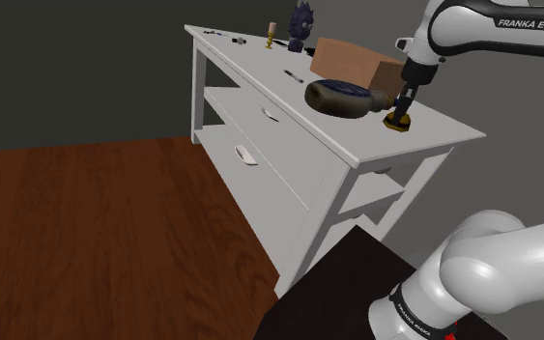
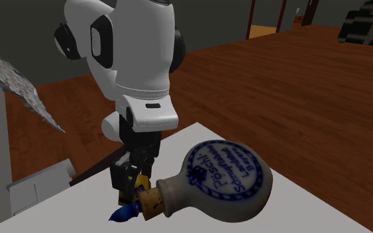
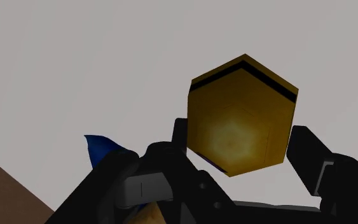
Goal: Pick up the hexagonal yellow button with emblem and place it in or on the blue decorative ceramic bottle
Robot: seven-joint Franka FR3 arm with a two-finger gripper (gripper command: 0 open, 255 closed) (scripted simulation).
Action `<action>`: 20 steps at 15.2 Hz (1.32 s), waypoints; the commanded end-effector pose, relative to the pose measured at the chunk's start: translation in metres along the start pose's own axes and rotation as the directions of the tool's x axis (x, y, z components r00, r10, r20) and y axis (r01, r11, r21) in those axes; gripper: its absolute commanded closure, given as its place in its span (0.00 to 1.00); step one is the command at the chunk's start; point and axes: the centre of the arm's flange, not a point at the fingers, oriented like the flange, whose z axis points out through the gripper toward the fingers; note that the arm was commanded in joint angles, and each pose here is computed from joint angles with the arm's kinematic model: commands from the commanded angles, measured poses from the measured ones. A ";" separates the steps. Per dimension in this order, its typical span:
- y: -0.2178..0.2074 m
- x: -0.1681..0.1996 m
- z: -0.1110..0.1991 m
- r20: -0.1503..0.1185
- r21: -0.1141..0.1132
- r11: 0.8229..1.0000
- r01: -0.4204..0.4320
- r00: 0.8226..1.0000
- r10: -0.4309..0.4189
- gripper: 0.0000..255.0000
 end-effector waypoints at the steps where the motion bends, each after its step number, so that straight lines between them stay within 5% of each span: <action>1: -0.002 0.001 0.003 0.005 0.009 1.000 0.002 1.000 -0.002 1.00; 7: -0.001 0.001 0.003 0.005 0.009 1.000 0.002 1.000 -0.002 1.00; 20: 0.014 -0.004 -0.064 0.005 0.009 1.000 0.002 1.000 -0.002 1.00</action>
